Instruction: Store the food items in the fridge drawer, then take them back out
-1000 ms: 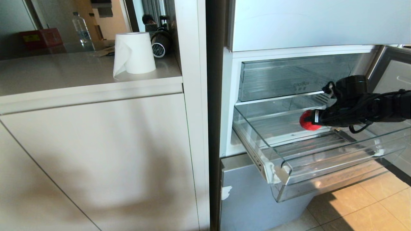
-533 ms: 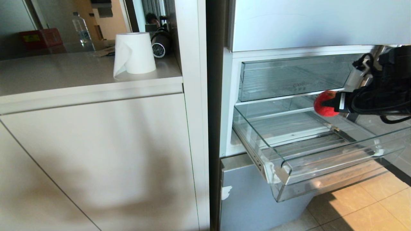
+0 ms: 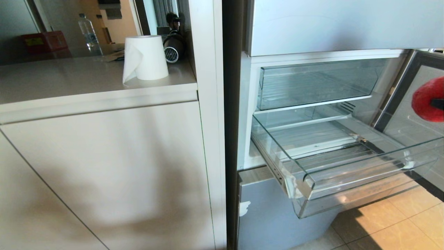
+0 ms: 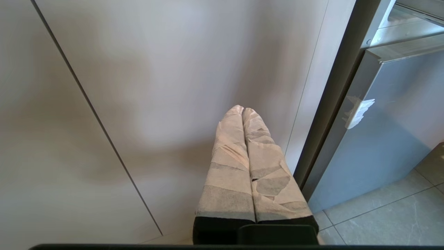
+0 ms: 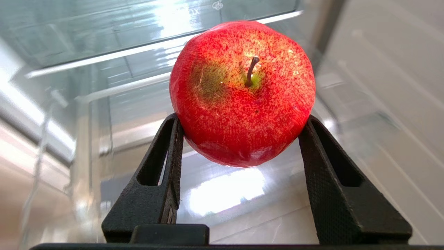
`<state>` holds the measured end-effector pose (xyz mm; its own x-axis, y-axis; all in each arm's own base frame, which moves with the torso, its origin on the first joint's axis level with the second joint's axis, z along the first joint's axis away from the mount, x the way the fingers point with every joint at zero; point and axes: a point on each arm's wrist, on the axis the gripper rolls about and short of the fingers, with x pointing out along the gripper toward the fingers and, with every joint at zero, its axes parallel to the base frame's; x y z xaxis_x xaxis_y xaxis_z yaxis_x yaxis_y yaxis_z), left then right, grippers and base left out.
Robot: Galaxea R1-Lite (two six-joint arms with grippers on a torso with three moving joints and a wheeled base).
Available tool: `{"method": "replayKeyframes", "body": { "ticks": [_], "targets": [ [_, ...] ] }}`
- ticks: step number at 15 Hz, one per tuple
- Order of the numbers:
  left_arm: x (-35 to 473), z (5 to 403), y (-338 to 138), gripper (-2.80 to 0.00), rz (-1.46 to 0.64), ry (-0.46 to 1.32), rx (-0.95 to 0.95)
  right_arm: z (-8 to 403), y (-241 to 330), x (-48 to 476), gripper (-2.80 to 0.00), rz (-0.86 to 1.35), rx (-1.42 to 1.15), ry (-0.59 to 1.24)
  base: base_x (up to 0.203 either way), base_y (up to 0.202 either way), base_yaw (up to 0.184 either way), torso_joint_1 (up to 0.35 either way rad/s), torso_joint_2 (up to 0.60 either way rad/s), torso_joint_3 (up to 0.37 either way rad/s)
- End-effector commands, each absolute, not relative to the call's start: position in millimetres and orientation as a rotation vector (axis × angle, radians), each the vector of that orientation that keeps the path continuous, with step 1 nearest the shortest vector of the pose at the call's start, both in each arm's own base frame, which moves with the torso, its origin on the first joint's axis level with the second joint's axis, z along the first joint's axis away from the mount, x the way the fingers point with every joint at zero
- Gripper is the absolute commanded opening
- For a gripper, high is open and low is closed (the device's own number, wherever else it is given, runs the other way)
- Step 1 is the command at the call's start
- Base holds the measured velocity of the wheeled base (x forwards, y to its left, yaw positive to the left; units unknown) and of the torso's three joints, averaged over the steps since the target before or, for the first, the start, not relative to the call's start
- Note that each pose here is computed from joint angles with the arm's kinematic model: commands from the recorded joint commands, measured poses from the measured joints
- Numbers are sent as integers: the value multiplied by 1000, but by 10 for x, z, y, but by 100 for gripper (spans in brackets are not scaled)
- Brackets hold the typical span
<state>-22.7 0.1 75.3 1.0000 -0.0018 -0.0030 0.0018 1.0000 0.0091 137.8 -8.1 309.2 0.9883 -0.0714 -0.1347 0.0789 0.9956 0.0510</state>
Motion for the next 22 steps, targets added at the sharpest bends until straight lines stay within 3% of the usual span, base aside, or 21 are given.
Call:
{"method": "replayKeyframes", "body": {
  "ticks": [1, 4, 10, 17, 19, 22],
  "targets": [
    [-227, 754, 1, -280, -2, 3, 9, 3029, -39, 593, -280, -75, 38, -26, 0, 0, 0, 0, 0, 0],
    [-227, 754, 1, -280, -2, 3, 9, 2418, -4, 12, -280, -78, -23, -62, 0, 0, 0, 0, 0, 0],
    [-227, 754, 1, -280, -2, 3, 8, 938, 17, -7, -280, 28, -100, 246, 0, 0, 0, 0, 0, 0],
    [-227, 754, 1, -280, -2, 3, 9, 802, 13, -121, -280, 97, -134, 108, 0, 0, 0, 0, 0, 0],
    [-227, 756, 1, -280, -2, 2, 9, 763, 12, -221, -280, 80, -135, -3, 0, 0, 0, 0, 0, 0],
    [-227, 755, 1, -280, -2, 2, 3, 746, 12, -227, -280, 69, -126, 2, 0, 0, 0, 0, 0, 0]
  ]
}}
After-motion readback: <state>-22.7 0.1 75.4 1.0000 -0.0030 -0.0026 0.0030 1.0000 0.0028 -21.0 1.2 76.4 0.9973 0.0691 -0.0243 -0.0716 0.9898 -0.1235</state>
